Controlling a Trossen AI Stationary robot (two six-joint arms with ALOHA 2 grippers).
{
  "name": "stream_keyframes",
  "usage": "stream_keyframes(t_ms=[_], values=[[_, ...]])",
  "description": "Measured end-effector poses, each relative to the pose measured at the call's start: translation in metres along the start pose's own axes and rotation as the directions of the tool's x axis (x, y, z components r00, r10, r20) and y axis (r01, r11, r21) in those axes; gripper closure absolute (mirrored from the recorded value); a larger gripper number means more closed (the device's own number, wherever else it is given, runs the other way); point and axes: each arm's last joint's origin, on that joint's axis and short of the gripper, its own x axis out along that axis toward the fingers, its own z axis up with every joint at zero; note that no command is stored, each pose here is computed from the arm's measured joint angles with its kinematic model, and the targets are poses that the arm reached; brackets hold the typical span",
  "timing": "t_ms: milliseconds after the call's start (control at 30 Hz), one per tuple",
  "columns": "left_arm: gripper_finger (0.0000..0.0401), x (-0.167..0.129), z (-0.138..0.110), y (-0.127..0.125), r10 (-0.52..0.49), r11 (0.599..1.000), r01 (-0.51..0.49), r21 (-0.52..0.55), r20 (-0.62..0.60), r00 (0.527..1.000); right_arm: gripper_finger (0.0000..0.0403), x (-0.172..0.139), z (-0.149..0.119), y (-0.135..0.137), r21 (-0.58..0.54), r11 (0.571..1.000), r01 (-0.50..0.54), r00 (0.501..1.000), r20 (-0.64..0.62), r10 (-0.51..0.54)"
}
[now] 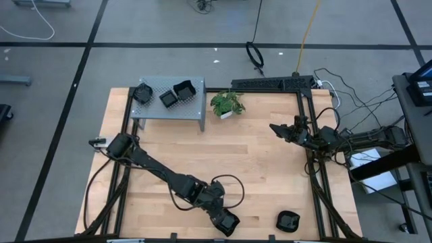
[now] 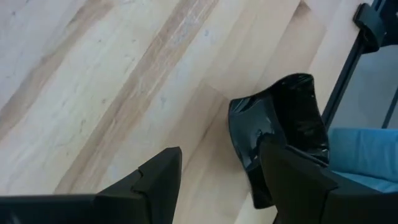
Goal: Pick & Place Mini shaped plates
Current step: Stack the black distorted square plate on top of the other black distorted squares plate on the shelf
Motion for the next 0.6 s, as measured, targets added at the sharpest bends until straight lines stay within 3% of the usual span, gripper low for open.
stream_keyframes(t_ms=[300,600], values=[[0.0178,0.02,-0.008,-0.003,-0.036,0.996,0.035,-0.08,0.0,0.999,0.0273,0.0,0.0,0.0,-0.001,1.0,0.002,1.0,-0.001,-0.002],[0.0178,0.025,-0.015,-0.006,-0.031,0.997,0.031,-0.066,0.004,1.0,0.0273,0.0,-0.002,-0.003,-0.01,0.999,0.03,0.999,-0.017,-0.031]])
